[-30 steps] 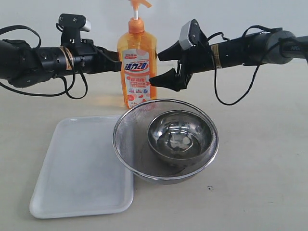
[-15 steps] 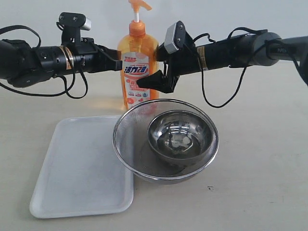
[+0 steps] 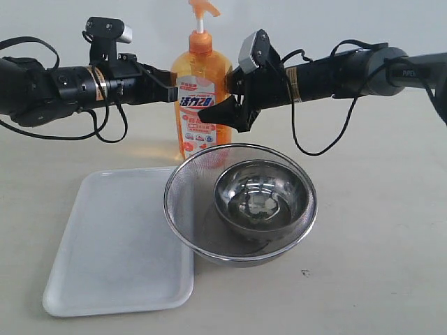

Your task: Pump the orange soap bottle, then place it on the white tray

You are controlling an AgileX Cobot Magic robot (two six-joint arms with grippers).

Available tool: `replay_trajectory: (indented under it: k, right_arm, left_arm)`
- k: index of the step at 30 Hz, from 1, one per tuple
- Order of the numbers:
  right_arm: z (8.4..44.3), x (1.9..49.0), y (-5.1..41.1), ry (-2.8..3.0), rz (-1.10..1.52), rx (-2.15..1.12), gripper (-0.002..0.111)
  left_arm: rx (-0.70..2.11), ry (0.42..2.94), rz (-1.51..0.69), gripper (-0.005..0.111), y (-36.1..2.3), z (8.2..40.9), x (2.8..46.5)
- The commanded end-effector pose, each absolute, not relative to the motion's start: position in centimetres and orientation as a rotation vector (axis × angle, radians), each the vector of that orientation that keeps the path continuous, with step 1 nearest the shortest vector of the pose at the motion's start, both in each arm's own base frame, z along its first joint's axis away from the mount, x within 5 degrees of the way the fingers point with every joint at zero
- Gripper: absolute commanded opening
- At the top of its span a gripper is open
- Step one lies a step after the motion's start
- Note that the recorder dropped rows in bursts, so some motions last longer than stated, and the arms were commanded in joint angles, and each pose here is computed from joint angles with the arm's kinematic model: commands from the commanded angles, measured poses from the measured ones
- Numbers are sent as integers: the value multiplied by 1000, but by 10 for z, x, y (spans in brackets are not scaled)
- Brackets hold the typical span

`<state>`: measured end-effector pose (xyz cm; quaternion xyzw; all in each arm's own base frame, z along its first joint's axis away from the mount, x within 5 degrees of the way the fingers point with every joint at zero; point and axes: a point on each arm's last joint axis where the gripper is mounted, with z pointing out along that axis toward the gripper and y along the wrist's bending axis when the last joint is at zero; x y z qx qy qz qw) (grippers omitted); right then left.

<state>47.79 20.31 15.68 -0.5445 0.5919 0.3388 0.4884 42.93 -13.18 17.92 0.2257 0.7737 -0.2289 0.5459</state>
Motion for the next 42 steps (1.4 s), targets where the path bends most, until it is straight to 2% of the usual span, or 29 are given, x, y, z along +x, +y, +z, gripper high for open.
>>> replay_trajectory:
  k: [1,13,23,42]
  right_arm:
    - [159,478,205,1441,833,-1302,53]
    - [160,478,205,1461,853,-1281,53]
    - [160,478,205,1463,855,-1279,53]
    - [161,477,206,1481,914,-1247,53]
  left_arm:
    - [562,1786,-587,5,-140,186,427]
    - [559,1772,-666,5,-144,188,425]
    - [621,1765,-709,5,-172,188,414]
    - [587,1805,-705,5,-171,185,415]
